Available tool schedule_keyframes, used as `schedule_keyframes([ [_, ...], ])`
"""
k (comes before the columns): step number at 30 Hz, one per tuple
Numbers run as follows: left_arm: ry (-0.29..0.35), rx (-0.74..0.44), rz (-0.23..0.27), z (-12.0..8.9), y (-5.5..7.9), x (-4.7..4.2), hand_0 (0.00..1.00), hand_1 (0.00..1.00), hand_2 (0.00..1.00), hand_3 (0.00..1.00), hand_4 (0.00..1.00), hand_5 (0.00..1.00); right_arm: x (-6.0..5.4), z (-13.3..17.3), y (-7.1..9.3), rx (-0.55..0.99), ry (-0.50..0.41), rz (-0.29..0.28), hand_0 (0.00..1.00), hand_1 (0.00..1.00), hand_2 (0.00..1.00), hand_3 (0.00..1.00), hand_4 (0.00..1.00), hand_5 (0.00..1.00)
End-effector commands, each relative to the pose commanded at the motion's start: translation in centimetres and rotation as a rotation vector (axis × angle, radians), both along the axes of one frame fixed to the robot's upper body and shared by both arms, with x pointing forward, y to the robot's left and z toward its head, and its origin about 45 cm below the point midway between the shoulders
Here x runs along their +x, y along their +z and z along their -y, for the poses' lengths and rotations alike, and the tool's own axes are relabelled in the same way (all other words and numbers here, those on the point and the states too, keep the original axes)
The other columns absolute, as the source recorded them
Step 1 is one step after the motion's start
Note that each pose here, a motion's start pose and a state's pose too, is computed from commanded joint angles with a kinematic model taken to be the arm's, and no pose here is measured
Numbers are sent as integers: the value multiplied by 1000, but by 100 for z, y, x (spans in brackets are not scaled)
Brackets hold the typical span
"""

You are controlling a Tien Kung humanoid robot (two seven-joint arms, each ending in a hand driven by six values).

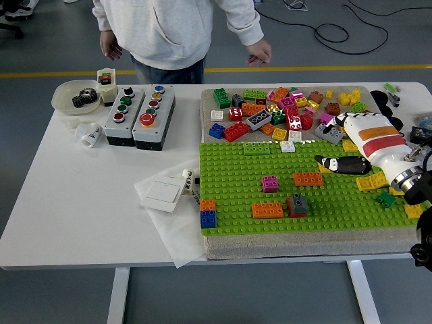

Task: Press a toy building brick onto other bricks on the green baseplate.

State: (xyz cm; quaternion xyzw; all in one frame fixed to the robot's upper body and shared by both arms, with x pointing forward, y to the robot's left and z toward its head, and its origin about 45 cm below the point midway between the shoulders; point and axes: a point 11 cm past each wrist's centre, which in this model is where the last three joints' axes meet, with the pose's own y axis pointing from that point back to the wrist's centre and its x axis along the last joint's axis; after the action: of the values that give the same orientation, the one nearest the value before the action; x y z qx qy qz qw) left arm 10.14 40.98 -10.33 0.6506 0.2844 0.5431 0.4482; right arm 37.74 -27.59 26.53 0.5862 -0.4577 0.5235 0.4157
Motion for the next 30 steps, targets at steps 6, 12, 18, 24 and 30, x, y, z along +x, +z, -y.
schedule_keyframes([
  [6,3,-1,-1,5,-4,-12,792,786,790,584,615,626,91,187,-114,-64,-54,-35,643,646,705,553,861,411],
  [12,1,-2,-5,4,-8,-31,792,786,789,584,615,626,143,353,-187,-76,-96,-55,634,632,681,538,863,416],
  [18,-3,-1,-10,0,-11,-49,792,786,789,584,615,626,183,438,-238,-107,-101,-85,628,630,673,536,865,408],
  [24,-3,-1,-14,0,-15,-67,793,788,789,584,614,628,191,474,-300,-138,-91,-112,628,631,662,536,862,388],
  [30,-7,-2,-18,1,-18,-80,796,788,790,584,614,628,184,498,-359,-193,-82,-142,634,636,673,539,861,376],
])
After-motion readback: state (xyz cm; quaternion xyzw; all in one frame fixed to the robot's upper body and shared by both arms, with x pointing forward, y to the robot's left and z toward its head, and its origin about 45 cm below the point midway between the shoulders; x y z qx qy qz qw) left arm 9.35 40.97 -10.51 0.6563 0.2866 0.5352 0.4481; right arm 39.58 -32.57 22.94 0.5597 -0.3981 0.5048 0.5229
